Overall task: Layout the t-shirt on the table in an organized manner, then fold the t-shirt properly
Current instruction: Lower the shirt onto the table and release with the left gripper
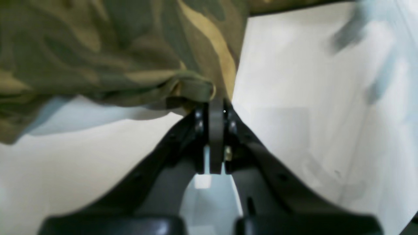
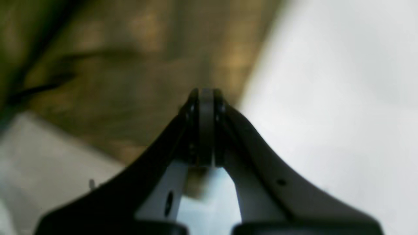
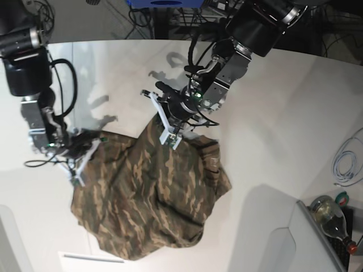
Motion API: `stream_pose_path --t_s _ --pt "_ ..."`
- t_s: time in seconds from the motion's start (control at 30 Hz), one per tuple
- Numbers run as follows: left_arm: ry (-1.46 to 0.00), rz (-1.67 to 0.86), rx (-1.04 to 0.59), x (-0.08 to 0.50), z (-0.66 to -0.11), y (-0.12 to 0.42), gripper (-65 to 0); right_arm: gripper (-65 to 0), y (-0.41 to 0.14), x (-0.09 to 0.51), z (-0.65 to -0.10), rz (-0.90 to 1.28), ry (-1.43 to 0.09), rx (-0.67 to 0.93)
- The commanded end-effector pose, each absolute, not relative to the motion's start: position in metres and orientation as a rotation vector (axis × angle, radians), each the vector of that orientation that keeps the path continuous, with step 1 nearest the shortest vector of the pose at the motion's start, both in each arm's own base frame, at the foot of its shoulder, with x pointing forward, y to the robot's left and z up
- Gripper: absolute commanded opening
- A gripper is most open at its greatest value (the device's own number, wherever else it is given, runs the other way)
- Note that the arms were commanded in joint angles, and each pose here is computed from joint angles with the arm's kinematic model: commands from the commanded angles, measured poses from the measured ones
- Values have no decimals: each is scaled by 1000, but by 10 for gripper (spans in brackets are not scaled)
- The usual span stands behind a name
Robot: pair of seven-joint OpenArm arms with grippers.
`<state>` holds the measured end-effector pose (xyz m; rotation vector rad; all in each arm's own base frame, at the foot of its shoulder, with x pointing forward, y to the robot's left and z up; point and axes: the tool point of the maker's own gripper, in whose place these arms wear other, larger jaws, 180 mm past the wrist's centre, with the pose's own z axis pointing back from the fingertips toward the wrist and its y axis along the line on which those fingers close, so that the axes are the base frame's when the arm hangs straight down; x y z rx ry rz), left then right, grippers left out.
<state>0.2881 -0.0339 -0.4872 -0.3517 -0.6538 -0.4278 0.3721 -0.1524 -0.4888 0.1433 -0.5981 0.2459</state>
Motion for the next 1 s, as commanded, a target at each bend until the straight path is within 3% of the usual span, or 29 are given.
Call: stream_pose_path --t_s 0.0,0.07,0.3,0.4,0.57,0.77,0.83,0.97 --pt "-682 -427 -364 296 -478 -37 -650 -648 -153 384 -477 257 -639 140" --pt "-687 -428 -376 291 -476 -41 -634 -650 -140 377 -485 279 -619 156" --pt "-842 -457 -443 280 -417 -43 -132 -650 -176 355 -512 241 -516 102" --pt "-874 -467 -425 275 -405 -25 0 -650 -203 357 -509 233 -514 58" --pt "-856 -333 -301 290 -423 42 0 -650 -229 373 -488 235 -576 13" --pt "-898 -158 -186 318 -417 115 0 -624 -133 359 -428 428 -767 130" --pt "-896 -87 -142 315 -419 144 0 -531 -91 347 -403 470 -821 191" --pt "-879 48 -39 295 -426 206 0 -201 -24 323 -384 614 -827 213"
